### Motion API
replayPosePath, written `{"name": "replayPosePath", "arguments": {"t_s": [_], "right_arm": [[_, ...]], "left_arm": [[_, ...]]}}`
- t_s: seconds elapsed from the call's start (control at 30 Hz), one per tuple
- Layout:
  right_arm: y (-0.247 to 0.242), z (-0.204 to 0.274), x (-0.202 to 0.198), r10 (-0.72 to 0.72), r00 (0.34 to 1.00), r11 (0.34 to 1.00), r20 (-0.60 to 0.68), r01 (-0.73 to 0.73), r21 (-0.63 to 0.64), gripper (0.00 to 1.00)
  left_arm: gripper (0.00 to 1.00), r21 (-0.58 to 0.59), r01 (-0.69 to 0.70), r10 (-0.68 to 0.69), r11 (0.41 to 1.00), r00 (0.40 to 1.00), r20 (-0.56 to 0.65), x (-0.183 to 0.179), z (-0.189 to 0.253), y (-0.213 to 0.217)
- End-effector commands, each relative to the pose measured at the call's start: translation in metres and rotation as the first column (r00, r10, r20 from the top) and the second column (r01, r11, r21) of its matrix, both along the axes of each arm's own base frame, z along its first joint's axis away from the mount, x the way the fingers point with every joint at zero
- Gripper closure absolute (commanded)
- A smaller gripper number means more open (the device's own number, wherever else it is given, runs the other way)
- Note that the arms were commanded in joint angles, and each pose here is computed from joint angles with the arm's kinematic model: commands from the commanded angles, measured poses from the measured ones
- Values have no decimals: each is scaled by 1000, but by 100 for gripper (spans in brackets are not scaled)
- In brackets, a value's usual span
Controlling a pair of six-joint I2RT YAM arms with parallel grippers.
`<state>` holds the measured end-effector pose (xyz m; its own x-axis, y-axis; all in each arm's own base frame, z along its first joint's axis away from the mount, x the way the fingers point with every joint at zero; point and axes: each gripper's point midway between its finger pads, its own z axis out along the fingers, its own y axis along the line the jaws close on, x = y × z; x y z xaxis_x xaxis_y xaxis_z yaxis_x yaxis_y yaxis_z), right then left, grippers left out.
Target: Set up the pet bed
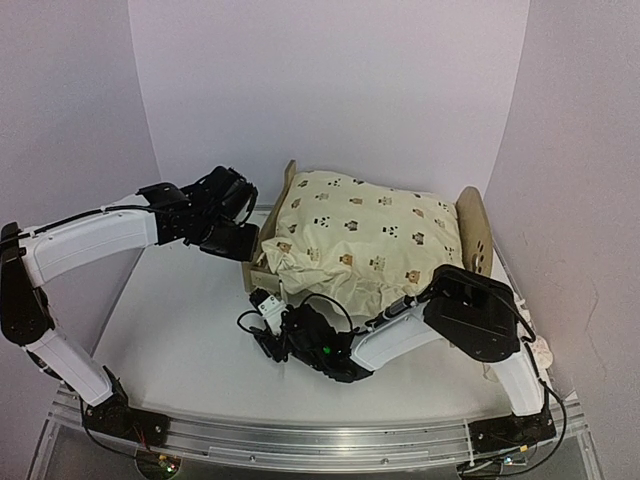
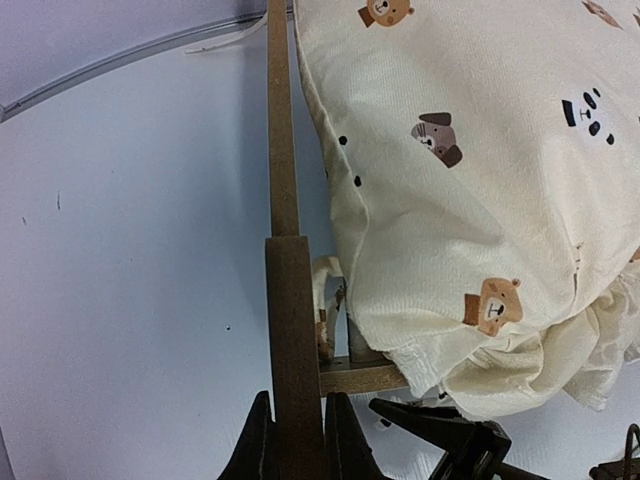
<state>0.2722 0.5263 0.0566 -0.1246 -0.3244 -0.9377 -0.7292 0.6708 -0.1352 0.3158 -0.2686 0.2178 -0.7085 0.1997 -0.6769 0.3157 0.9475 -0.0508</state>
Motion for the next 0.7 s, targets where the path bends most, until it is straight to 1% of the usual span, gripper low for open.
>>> {"name": "replayPosePath", "arguments": {"t_s": [0.0, 0.1, 0.3, 0.5, 0.67], "right_arm": [[3, 39, 28, -135, 977, 986, 163, 117, 117, 41], [7, 39, 31, -143, 968, 985, 207, 118, 128, 41], [10, 42, 46, -203, 939, 976, 279, 171, 132, 41], [2, 40, 59, -261, 922, 962, 287, 225, 152, 41], [1, 37, 66, -262, 923, 961, 282, 225, 160, 44]], "left_arm": [[100, -169, 76, -44, 983, 982, 186, 3, 89, -17], [100, -173, 78, -45, 982, 981, 188, 2, 91, -17], [100, -178, 82, -48, 981, 981, 190, 1, 93, -16], [100, -181, 82, -47, 980, 980, 192, -1, 95, -15], [100, -183, 85, -49, 979, 981, 190, -1, 95, -16]]}}
